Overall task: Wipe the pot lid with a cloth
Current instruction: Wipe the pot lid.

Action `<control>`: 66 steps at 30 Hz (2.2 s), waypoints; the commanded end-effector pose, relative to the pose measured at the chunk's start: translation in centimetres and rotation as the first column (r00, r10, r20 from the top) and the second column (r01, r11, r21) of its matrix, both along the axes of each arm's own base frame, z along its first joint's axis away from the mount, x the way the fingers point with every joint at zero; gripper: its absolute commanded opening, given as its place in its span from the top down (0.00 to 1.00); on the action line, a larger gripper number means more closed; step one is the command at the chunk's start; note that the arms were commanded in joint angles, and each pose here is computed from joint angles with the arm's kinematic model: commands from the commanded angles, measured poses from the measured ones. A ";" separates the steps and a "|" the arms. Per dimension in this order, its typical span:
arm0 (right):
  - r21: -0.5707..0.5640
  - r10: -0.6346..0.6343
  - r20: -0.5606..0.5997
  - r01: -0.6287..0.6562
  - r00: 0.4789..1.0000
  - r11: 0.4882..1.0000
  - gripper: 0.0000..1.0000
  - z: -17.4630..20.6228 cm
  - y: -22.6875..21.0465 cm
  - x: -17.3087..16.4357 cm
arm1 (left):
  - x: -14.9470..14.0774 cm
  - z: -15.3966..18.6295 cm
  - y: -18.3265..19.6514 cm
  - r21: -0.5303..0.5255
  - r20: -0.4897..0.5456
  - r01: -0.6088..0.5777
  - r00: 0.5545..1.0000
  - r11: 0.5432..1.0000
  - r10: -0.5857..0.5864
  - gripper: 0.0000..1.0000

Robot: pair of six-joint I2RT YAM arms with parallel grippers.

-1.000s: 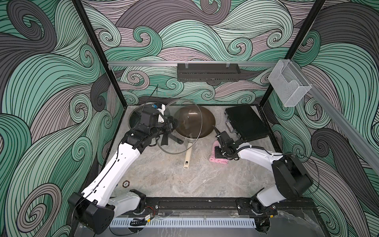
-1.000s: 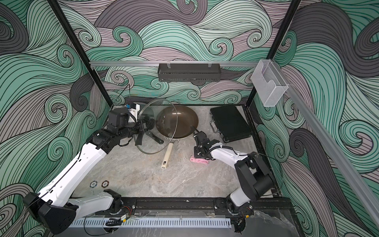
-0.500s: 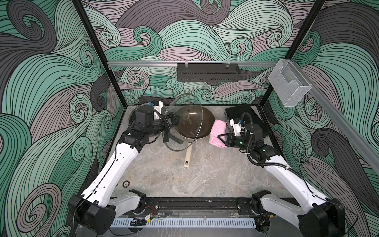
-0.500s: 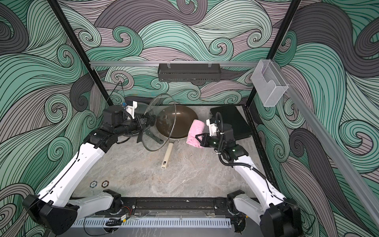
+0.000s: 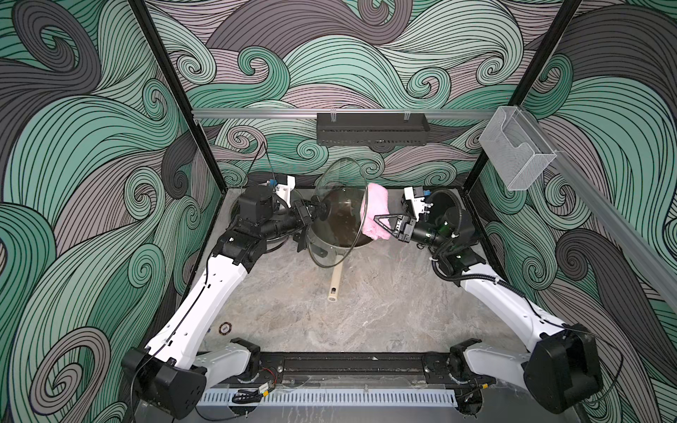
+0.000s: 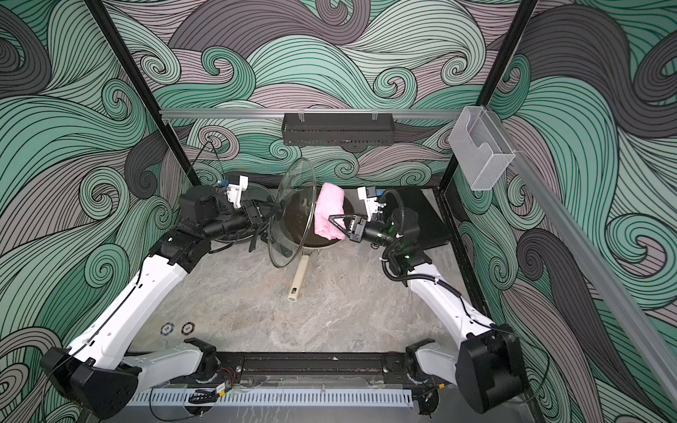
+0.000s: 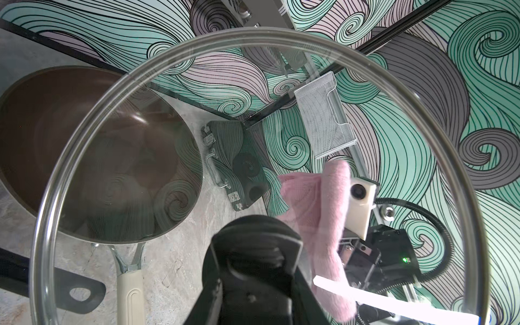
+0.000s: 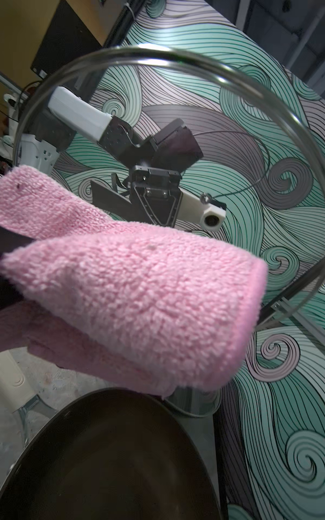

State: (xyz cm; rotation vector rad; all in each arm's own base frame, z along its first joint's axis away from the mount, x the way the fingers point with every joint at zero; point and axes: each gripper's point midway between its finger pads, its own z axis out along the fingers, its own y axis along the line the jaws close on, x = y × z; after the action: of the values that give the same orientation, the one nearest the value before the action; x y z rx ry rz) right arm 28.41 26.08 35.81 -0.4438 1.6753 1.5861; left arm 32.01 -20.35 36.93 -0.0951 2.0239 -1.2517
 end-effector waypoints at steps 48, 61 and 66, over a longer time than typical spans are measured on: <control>0.082 0.143 -0.110 -0.135 0.984 0.987 1.00 -4.8 10.1 3.9 | 0.1 12.4 -1.0 -0.206 0.342 0.078 0.940 0.975 -0.003 1.00; 0.027 0.056 0.018 -0.056 0.998 0.998 1.00 0.4 5.4 -2.2 | 2.1 10.5 -1.0 -0.178 0.299 0.022 0.954 0.984 0.033 1.00; 0.014 0.026 0.105 -0.028 0.994 1.000 1.00 3.6 4.3 -1.8 | 1.6 9.5 -0.8 -0.148 0.283 0.014 0.959 0.989 0.028 1.00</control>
State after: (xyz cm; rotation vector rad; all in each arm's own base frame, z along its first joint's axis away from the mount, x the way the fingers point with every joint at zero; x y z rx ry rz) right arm 25.96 30.85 38.22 -0.5150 1.6028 1.6338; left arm 35.37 -21.57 38.91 -0.1336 1.9270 -1.3134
